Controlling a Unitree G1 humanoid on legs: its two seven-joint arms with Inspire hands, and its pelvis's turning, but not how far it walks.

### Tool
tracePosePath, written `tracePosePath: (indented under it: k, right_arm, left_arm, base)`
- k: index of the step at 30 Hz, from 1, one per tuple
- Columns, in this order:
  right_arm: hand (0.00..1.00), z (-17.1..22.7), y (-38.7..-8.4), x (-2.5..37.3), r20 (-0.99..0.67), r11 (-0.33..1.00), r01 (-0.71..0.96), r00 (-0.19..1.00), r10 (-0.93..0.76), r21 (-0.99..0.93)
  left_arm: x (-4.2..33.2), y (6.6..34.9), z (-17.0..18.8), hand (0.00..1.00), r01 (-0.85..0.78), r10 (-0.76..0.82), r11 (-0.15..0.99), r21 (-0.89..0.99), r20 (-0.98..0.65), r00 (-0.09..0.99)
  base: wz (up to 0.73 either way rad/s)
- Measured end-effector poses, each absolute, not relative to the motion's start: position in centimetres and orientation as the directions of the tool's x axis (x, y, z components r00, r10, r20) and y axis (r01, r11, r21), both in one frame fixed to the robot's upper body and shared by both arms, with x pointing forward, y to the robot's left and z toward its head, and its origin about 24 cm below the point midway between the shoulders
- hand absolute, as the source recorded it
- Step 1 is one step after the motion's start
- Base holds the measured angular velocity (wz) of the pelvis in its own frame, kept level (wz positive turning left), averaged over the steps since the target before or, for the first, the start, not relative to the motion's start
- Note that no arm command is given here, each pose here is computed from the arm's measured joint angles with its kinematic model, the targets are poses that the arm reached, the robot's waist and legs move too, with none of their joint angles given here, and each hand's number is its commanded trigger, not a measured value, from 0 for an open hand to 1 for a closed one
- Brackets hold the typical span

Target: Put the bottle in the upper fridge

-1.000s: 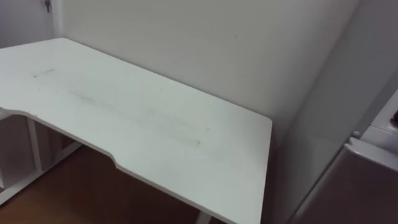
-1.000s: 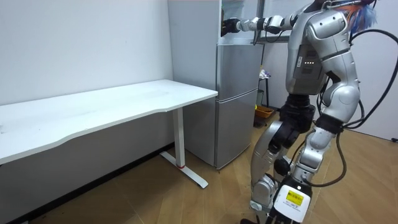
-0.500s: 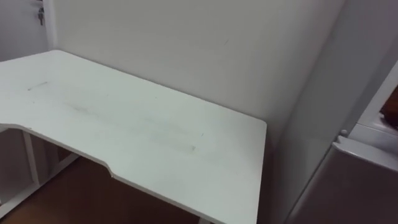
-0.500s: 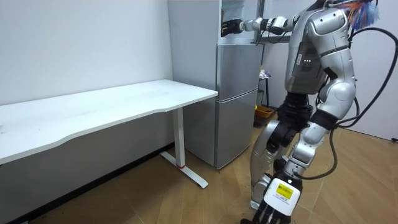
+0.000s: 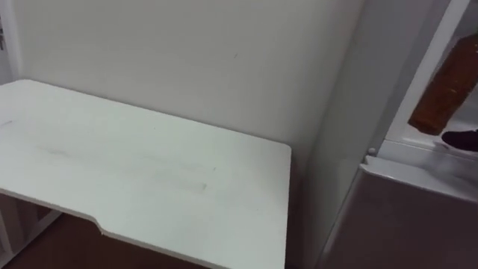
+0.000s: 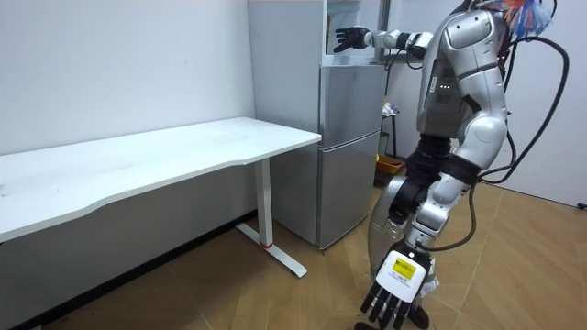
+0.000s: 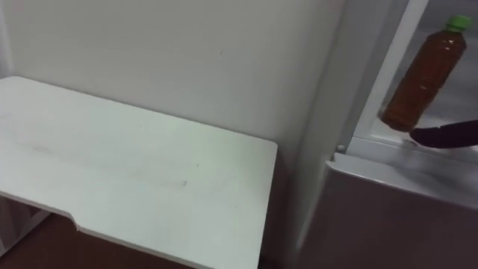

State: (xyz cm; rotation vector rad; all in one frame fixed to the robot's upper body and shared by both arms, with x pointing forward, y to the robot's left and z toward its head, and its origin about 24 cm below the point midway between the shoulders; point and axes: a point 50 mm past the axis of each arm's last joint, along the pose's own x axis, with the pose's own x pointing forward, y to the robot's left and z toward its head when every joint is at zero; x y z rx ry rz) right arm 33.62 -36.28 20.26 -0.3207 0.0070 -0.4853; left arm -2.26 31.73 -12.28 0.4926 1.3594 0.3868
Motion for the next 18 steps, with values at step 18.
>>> tracePosePath:
  k: [18]
  right_arm:
    - [0.00,18.7,-30.6,30.8,0.221,0.935,0.354,0.914,-0.340,-0.029]
  left_arm:
    - [-1.8,30.1,-13.1,0.00,-0.055,0.545,0.837,0.545,-0.820,0.175]
  base:
    - [-0.07]
